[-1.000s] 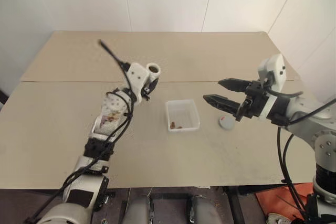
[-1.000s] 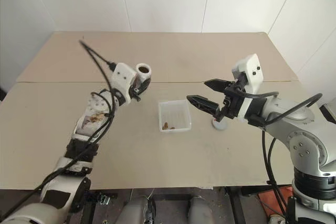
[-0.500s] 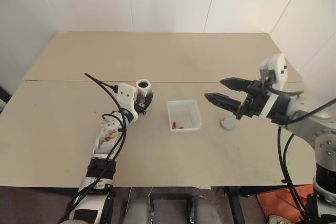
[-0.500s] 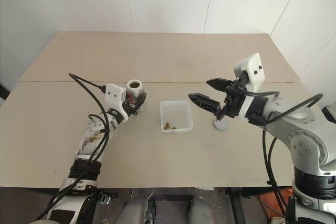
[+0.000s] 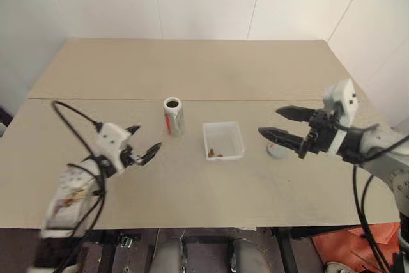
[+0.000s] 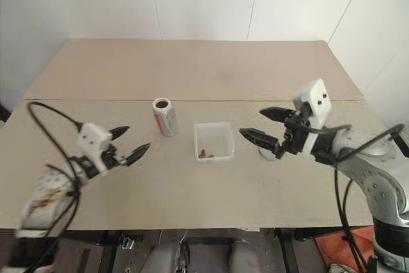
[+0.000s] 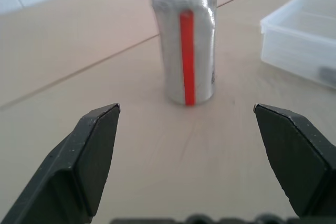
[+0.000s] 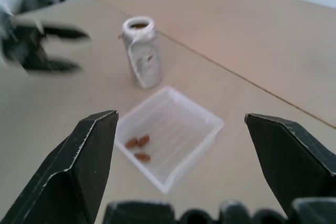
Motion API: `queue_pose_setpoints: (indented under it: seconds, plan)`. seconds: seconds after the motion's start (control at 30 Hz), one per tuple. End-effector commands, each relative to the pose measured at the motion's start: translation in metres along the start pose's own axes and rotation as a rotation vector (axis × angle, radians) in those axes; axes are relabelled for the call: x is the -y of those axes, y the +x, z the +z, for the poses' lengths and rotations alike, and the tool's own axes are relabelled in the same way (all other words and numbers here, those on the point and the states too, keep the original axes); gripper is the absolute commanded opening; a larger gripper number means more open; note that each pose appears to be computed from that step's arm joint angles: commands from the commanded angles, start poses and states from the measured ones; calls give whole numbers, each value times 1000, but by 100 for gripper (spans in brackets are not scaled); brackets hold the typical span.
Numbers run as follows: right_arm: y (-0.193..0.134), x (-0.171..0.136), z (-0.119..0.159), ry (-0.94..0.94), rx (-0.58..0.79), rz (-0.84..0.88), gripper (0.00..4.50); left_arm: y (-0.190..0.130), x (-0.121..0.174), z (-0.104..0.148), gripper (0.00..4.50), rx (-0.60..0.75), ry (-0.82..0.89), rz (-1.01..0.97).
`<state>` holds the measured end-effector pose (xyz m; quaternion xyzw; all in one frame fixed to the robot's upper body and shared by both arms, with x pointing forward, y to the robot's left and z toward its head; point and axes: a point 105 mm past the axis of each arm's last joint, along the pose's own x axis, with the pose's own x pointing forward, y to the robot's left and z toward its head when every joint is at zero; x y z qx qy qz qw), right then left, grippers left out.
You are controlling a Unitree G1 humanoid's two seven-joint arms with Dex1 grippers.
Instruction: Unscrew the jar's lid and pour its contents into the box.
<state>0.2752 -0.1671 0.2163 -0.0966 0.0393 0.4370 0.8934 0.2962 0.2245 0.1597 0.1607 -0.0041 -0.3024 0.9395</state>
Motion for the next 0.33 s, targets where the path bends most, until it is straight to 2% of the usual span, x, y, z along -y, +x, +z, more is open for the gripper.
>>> queue_pose_setpoints:
  seconds: [0.03,0.13,0.33]
  plan:
    - [-15,12,-2,-110,-10,-7,450,-14,-2,49,444,117,59,-109]
    - [-27,25,-10,-114,-27,-21,450,-16,6,59,444,136,75,-187]
    - [-33,34,-11,-109,-37,-80,450,-5,18,50,444,151,42,-204]
